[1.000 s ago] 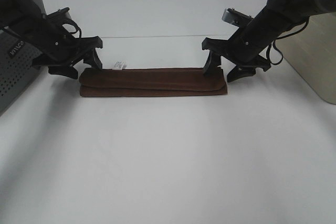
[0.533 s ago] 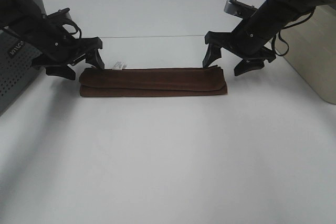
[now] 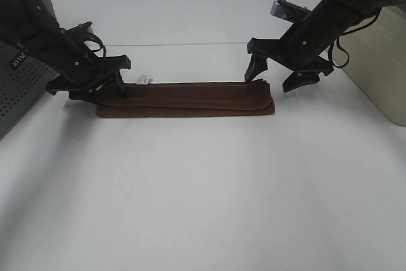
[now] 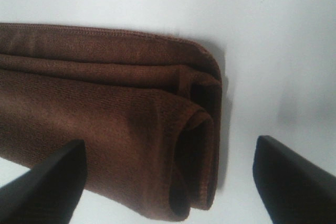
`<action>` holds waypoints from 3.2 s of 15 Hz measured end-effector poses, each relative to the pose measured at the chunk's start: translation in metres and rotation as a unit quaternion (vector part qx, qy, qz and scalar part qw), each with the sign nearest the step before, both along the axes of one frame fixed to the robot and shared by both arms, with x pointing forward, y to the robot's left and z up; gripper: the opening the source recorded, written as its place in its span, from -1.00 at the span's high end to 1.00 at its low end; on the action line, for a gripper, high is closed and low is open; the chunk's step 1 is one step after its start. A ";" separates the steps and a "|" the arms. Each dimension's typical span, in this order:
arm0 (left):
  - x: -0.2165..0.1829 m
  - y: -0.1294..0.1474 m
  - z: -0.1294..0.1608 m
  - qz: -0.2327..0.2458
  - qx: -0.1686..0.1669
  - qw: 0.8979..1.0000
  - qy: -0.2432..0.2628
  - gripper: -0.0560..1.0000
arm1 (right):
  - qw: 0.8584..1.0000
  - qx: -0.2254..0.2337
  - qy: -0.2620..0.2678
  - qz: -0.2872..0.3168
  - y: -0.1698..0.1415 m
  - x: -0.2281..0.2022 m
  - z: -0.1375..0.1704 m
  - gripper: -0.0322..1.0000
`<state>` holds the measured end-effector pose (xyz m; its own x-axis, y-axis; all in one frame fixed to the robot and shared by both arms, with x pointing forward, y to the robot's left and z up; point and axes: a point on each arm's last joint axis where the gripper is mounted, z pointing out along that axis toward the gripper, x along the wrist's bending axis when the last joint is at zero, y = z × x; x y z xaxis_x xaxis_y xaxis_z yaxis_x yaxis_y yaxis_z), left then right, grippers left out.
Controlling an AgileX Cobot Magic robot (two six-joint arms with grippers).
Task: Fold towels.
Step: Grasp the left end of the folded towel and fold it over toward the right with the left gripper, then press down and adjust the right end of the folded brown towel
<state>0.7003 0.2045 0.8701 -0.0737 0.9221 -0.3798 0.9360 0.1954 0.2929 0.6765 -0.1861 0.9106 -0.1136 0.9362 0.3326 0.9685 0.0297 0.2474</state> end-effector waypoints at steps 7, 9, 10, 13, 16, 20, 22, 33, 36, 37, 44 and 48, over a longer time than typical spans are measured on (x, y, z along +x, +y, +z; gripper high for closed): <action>0.001 -0.001 0.000 0.001 0.001 1.000 -0.005 0.78 | 1.000 0.007 -0.021 0.001 0.000 -0.002 0.024 -0.63; 0.000 0.000 0.010 -0.011 0.011 1.000 -0.010 0.78 | 0.999 0.012 -0.042 0.001 0.000 -0.004 0.044 -0.63; -0.002 0.001 0.022 -0.019 0.020 0.999 -0.015 0.78 | 0.999 0.014 -0.047 0.001 0.000 -0.005 0.050 -0.63; -0.009 0.007 0.085 -0.018 0.044 0.999 -0.027 0.78 | 0.999 0.018 -0.049 0.008 0.000 -0.011 0.065 -0.63; -0.008 -0.016 0.124 -0.034 0.020 0.999 -0.032 0.78 | 0.999 0.021 -0.031 0.017 0.000 -0.016 0.068 -0.63; -0.014 -0.091 0.133 -0.067 -0.031 0.997 -0.038 0.78 | 0.999 -0.006 -0.005 0.047 -0.004 -0.027 0.077 -0.63; -0.014 -0.124 0.118 -0.076 -0.042 0.996 -0.033 0.78 | 0.998 -0.015 -0.004 0.054 -0.006 -0.032 0.086 -0.63; -0.004 -0.176 0.115 -0.061 -0.098 0.989 -0.097 -0.49 | 0.999 0.010 0.011 0.033 -0.003 -0.036 0.094 -0.63; 0.004 -0.148 0.151 -0.066 -0.056 0.984 -0.158 -0.49 | 0.993 0.110 0.016 0.041 0.015 -0.031 0.087 -0.62; 0.008 -0.134 0.160 -0.059 -0.045 0.983 -0.168 -0.49 | 0.987 0.153 0.018 0.050 0.024 -0.028 0.081 -0.61; 0.018 -0.091 0.163 -0.037 -0.011 0.989 -0.145 -0.49 | 0.942 0.321 0.030 0.090 0.088 -0.021 0.021 -0.57; 0.017 -0.091 0.162 -0.038 -0.010 0.989 -0.141 -0.49 | 0.966 0.251 0.032 0.044 0.071 -0.009 -0.017 -0.56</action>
